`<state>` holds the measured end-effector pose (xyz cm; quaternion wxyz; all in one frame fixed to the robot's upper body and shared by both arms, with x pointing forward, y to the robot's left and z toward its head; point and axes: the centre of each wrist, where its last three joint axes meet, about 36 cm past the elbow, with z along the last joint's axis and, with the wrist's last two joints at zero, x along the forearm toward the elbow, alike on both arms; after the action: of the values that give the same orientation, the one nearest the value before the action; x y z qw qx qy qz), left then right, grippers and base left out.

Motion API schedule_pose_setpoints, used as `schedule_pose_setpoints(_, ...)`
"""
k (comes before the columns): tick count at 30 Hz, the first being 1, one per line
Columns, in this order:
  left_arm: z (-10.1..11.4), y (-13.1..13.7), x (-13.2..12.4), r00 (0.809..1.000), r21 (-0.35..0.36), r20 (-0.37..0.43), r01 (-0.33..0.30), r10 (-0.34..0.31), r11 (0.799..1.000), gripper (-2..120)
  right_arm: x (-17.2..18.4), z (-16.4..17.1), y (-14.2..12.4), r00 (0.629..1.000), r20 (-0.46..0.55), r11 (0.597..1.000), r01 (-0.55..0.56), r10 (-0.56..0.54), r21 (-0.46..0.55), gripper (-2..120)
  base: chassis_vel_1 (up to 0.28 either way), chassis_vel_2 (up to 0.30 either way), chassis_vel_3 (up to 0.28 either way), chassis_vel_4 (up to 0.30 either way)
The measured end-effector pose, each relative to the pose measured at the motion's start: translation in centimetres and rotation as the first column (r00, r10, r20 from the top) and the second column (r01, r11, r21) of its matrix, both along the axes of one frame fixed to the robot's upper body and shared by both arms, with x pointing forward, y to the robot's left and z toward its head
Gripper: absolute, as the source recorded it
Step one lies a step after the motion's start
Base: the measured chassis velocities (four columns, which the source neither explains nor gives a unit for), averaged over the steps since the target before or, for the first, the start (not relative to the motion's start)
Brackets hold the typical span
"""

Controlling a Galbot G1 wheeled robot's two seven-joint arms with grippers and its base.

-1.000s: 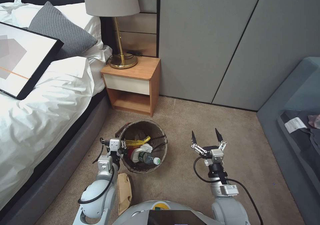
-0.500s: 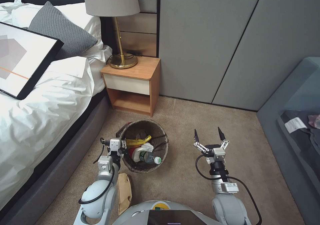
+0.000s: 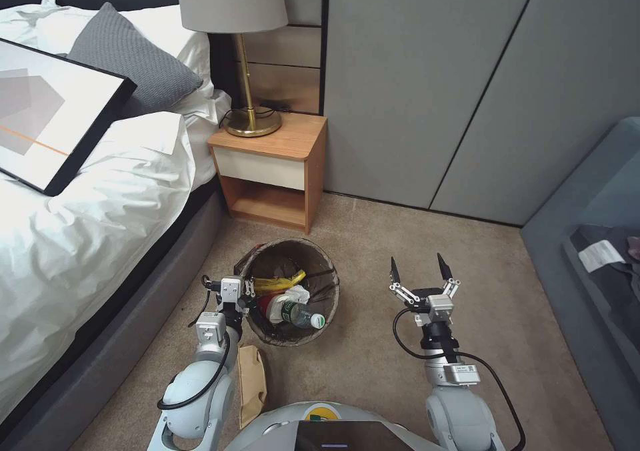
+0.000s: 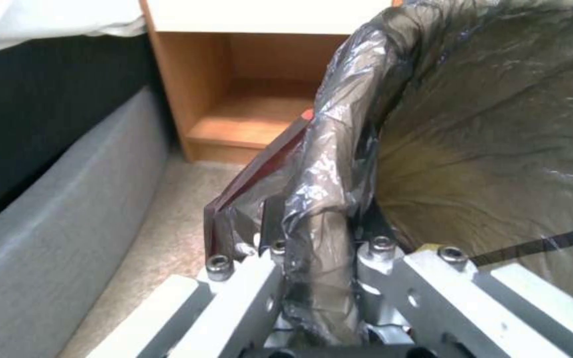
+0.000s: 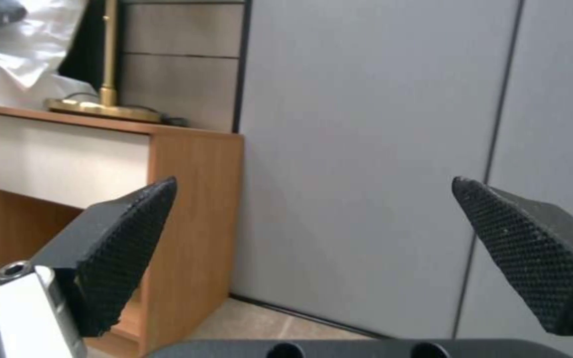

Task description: Pick up the trash bin, then pick up the garbage from the floor and place it into the trash bin.

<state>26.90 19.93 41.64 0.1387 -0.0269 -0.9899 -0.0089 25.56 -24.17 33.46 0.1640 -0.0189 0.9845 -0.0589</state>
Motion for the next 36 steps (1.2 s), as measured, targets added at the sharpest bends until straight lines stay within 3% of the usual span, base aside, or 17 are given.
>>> schedule_pose_setpoints(36,-0.20,-0.13,-0.04,1.000,-0.001,0.007,0.013,-0.013,1.000,3,0.88,0.44,-0.08,1.000,0.019,1.000,-0.014,0.014,0.001,98,0.086,0.082,0.082,0.081)
